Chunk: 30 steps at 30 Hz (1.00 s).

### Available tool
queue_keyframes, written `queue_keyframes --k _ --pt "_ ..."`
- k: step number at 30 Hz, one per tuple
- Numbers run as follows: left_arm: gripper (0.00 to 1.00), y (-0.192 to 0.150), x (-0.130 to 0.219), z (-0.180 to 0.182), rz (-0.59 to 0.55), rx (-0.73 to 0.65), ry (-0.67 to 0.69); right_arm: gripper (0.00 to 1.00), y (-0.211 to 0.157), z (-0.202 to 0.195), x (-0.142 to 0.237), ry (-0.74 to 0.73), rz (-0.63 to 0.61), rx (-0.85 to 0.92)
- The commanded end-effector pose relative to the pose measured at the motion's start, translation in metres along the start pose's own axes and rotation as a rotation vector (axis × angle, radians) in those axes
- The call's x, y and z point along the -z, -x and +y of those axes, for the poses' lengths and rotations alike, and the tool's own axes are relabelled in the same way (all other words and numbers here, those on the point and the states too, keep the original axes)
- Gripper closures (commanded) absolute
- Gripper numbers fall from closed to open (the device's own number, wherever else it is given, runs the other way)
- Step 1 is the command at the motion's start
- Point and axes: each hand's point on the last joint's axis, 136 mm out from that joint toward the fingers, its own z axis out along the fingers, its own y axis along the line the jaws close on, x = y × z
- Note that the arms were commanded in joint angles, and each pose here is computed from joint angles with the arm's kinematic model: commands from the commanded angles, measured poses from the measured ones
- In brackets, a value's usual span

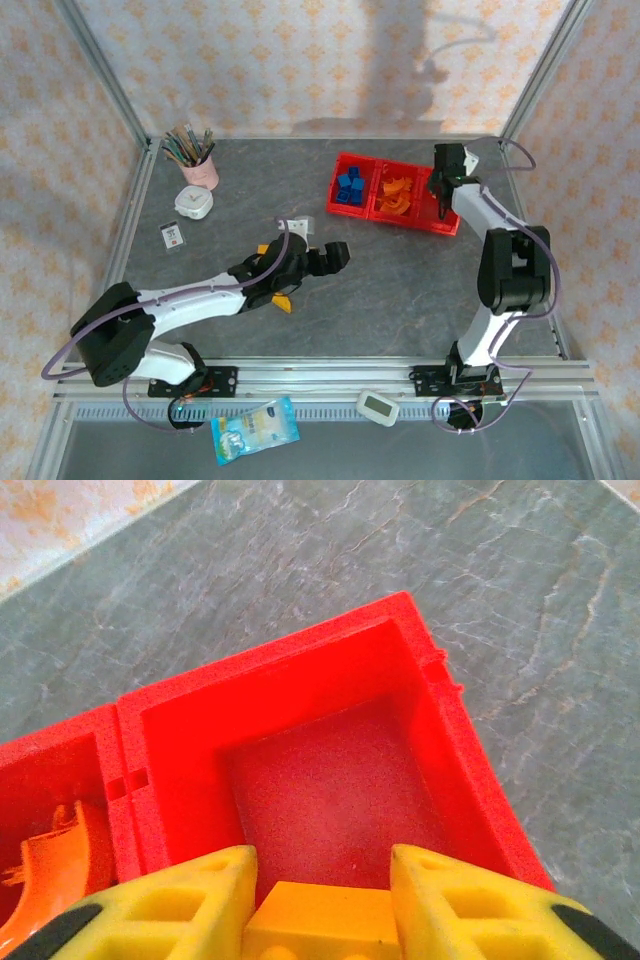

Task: Sort the legos into containers by color
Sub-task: Place the lego in the container, then pick up the lego from the center of the table.

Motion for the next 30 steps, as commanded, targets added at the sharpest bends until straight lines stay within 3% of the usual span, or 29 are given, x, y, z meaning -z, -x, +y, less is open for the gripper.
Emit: queue_keyframes --k 1,7,14,30 --pt "0.01 0.016 0.002 -0.019 -0.045 -0.004 -0.05 0.55 0.018 0.003 0.002 -0.003 -0.032 0.021" --pt "0.01 0.025 0.009 -0.016 -0.079 -0.025 -0.021 0.47 0.019 0.013 0.02 0.075 -0.027 0.011" --pt "0.01 0.037 0.035 0.002 -0.156 -0.02 0.031 0.42 -0.016 0.043 0.063 0.205 0.007 0.048" --pt "0.01 0.04 0.131 0.099 -0.307 0.106 0.266 0.28 -0.18 0.164 0.16 0.533 0.176 0.438"
